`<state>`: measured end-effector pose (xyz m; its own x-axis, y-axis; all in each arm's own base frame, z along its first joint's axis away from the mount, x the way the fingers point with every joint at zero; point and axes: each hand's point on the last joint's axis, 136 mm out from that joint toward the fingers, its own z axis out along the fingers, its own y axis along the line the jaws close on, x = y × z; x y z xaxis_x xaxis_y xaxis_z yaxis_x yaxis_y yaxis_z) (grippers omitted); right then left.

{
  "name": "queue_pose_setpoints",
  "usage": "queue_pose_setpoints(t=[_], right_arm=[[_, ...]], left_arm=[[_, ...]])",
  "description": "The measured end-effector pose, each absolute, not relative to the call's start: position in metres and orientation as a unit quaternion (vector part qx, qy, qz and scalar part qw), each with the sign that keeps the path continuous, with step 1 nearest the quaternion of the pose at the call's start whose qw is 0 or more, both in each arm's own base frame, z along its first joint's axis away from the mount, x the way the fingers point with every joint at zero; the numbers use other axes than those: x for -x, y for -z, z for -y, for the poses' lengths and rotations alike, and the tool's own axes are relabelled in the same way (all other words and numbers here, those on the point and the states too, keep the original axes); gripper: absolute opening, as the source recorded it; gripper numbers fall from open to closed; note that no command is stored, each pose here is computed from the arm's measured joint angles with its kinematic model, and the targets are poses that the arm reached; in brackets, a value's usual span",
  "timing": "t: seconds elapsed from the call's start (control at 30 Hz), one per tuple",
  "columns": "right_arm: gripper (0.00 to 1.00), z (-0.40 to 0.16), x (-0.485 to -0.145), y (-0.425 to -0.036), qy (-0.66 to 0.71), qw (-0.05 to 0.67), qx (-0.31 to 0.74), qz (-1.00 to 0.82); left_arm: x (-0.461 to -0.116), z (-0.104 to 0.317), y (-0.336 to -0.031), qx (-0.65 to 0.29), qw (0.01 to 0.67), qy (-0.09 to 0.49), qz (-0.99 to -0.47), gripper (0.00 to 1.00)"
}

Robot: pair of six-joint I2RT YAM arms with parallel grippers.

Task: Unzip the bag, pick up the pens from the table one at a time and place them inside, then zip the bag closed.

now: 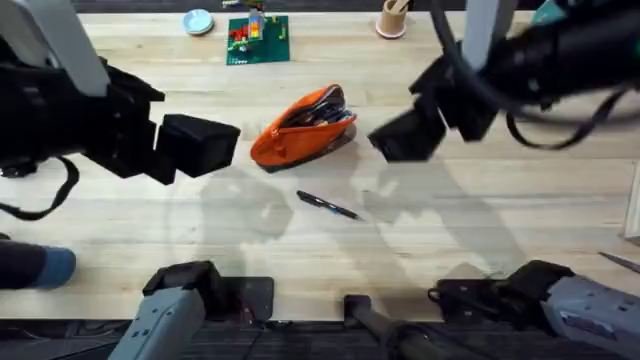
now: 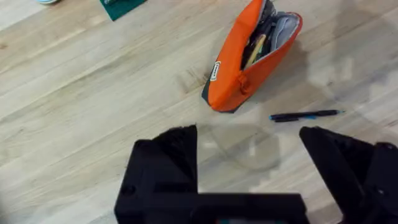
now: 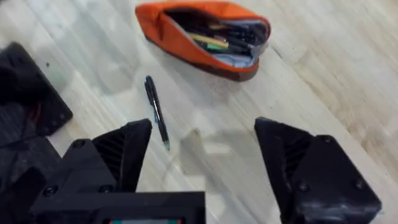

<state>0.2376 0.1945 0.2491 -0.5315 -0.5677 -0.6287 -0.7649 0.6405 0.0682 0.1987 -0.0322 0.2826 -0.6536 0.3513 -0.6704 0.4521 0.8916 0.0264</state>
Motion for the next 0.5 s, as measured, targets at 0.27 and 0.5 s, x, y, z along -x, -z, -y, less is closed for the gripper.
queue_pose_setpoints(t=[0.27,0.5], right_arm=[[0.996,-0.198,-0.226,-0.206,-0.167,0.274,0.418,-0.85],[0.995,-0.215,-0.212,-0.173,-0.169,0.246,0.453,-0.84]], left_arm=[[-0.199,0.032,-0.283,-0.222,0.352,0.072,-0.906,0.993],[-0.199,0.032,-0.283,-0.222,0.352,0.072,-0.906,0.995]])
